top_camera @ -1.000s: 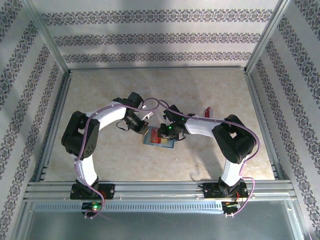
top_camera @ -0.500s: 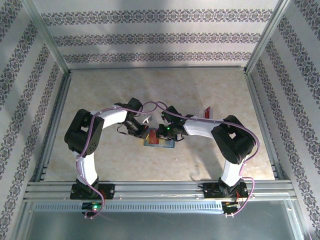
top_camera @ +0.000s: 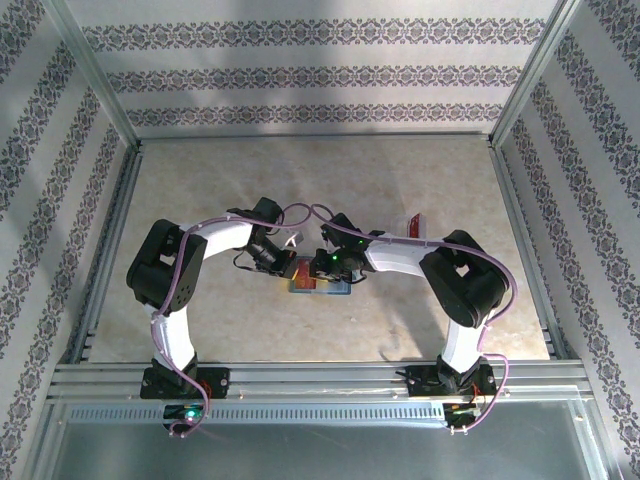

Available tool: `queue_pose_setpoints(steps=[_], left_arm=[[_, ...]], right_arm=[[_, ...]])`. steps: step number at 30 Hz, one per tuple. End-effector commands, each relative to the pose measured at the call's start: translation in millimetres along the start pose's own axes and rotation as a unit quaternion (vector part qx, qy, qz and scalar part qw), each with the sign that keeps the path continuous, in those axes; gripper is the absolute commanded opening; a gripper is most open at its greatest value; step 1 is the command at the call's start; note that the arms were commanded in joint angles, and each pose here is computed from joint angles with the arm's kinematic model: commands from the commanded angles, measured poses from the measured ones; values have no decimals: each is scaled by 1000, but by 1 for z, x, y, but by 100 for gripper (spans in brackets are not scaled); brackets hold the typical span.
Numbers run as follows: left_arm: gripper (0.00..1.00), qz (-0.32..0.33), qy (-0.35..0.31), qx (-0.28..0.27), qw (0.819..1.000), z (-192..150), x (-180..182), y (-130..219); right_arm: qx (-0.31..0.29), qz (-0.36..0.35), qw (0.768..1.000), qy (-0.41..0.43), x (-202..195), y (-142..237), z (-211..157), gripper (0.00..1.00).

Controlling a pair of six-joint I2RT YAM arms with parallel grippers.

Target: Put the credit cards into the card holder

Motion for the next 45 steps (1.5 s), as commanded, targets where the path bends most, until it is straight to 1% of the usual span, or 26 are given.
queue_pose_setpoints(steps=[1, 4, 6, 11, 15, 19, 24, 27, 35, 40, 45], left_arm=[[0, -3, -5, -3, 1000, -2, -2, 2], [0, 4, -9, -4, 1000, -1, -2, 4], [0, 6, -9, -4, 1000, -1, -1, 4], [0, 6, -11, -4, 1000, 1, -2, 6], [0, 4, -16, -10, 1000, 3, -5, 10], [0, -2, -24, -16, 1000, 5, -11, 18], [0, -9, -31, -28, 999, 10, -19, 27], [0, -14, -34, -30, 999, 12, -22, 30], [0, -36, -18, -18, 999, 19, -21, 21], [0, -77, -2, -16, 997, 22, -29, 20], [0, -89, 3, -16, 996, 23, -30, 15]], right_arm=[[1, -9, 1000, 16, 5, 5, -3, 23], [-11, -26, 999, 26, 4, 21, -4, 26], [-20, -23, 999, 26, 3, 30, -4, 27], [-26, -30, 999, 24, -3, 41, -4, 27], [-44, -36, 998, 16, -12, 53, -3, 28], [-47, -52, 998, 4, -28, 59, -6, 31], [-39, -61, 997, -6, -42, 57, -9, 32], [-40, -51, 998, -11, -43, 54, -12, 31], [-31, -35, 999, -9, -36, 42, -10, 30], [-27, -38, 999, -12, -40, 35, -11, 29], [-21, -29, 999, -13, -39, 29, -11, 29]])
Point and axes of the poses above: each hand's point on the last joint's axis, 136 mm out from that joint toward the fingers, its own y axis back along the fingers, its own x axis along the line the jaws close on, z = x × y, the point moved 6 cm from there along y, back along the fingers, and after that the axes turned 1 degree about -y, right-handed, at the moved point
